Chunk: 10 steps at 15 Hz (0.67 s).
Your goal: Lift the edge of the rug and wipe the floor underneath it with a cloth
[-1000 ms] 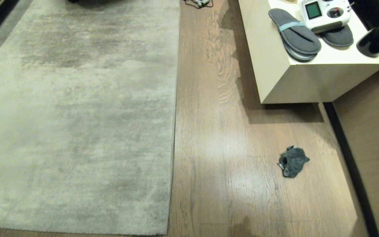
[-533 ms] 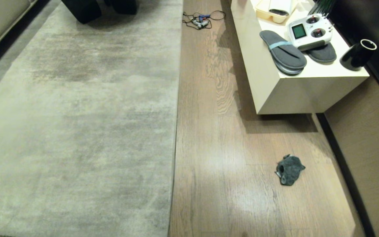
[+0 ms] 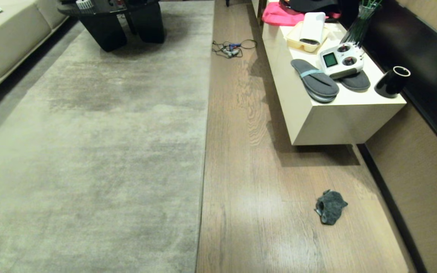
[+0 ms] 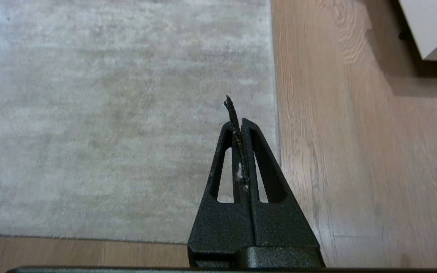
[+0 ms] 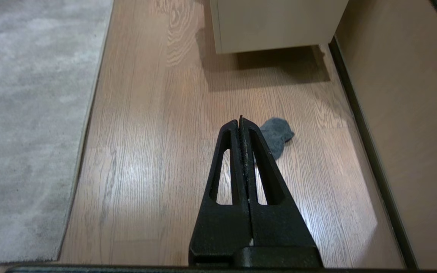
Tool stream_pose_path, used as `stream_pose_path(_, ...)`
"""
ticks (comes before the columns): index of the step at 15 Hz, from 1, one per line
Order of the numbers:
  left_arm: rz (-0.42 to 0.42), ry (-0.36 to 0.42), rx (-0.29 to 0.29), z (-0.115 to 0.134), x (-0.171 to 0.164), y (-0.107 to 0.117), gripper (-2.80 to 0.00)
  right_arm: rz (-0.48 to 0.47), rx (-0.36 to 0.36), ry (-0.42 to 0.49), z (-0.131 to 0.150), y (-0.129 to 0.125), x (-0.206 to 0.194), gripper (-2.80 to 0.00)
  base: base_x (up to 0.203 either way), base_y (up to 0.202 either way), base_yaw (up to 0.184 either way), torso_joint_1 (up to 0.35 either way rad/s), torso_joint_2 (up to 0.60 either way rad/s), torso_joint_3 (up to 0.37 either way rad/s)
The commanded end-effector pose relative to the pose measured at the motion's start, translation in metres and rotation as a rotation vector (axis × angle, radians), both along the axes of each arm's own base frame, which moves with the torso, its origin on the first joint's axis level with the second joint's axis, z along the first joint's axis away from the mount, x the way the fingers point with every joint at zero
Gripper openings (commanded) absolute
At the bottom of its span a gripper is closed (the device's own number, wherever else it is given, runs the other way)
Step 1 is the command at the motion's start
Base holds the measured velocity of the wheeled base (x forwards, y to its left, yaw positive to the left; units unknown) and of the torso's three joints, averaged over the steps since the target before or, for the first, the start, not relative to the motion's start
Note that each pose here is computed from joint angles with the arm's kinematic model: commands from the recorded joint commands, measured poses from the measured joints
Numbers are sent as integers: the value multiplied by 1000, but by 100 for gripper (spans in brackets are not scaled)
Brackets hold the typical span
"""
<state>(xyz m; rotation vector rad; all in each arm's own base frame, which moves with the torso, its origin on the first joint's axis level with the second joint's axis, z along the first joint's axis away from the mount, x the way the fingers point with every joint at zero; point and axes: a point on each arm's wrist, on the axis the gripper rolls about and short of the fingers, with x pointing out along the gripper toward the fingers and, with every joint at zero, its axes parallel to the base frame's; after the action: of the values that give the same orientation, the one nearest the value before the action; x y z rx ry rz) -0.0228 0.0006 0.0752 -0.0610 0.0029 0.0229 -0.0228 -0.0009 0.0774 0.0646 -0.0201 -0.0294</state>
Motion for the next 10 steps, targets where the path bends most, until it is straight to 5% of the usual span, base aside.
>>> stream_pose_path(1, 0, 1, 0, 0, 0, 0, -280, -1, 0, 1, 0, 0, 0, -280, 0, 0, 0, 2, 3, 203)
stream_pose_path(10, 0, 1, 0, 0, 0, 0, -280, 1, 0, 1, 0, 0, 0, -280, 0, 0, 0, 3, 2, 205)
